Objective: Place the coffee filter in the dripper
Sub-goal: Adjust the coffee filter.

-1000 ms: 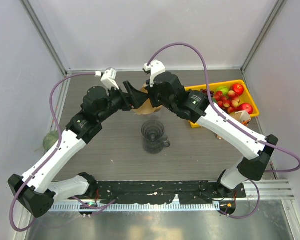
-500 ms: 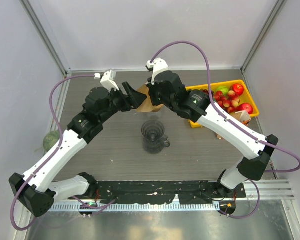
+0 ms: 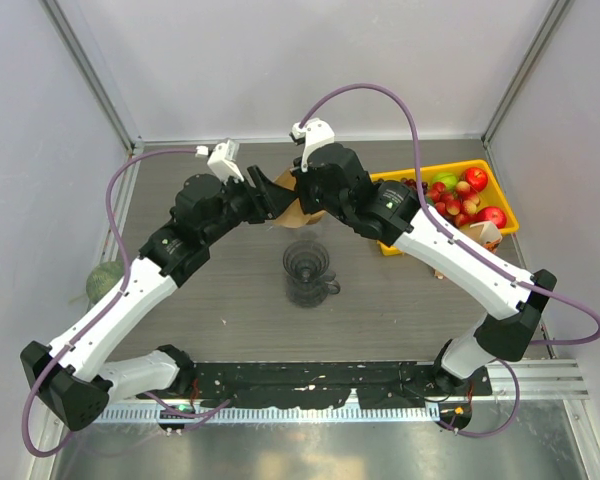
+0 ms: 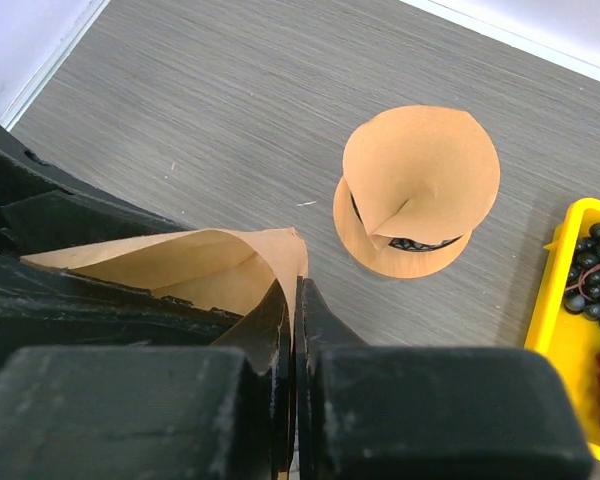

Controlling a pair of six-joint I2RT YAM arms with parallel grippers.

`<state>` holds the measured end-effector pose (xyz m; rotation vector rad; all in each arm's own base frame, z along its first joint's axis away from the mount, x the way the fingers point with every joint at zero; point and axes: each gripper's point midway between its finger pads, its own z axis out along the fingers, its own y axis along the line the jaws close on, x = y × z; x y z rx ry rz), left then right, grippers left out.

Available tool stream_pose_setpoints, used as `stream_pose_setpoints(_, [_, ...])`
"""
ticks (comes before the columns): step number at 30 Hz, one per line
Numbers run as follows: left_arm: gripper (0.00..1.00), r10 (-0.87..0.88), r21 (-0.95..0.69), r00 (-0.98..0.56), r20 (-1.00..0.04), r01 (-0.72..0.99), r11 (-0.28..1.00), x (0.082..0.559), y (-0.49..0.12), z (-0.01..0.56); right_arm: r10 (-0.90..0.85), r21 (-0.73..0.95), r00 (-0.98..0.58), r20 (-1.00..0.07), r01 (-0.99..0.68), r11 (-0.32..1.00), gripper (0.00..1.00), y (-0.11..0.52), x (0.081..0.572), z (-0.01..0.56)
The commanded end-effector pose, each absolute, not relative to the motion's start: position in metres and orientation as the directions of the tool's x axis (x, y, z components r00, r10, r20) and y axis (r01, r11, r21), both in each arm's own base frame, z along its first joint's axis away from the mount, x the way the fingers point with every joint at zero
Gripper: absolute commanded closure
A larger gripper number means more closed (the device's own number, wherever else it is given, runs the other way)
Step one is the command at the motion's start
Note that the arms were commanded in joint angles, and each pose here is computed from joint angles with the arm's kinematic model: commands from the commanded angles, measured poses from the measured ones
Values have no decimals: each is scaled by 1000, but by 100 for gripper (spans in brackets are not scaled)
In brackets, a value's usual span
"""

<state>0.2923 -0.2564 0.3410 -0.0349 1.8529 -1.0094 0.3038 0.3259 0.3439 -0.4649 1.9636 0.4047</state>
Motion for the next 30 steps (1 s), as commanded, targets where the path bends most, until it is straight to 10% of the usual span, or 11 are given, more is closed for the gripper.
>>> stream_pose_setpoints(1, [51,-448,-649,-481,-754,435,625,292,-261,354,-69,137,-364,-929,-510,849,95,333,299,372])
stream_pose_setpoints(14, [100,-432,-636,-479,-764,448,628,291,-263,354,-81,125,-360,-930,-514,849,95,333,298,371])
stream_pose_setpoints(30, [100,-409,-628,-517,-752,373,683,283,-250,349,-133,58,-335,-933,-503,862,95,319,299,365])
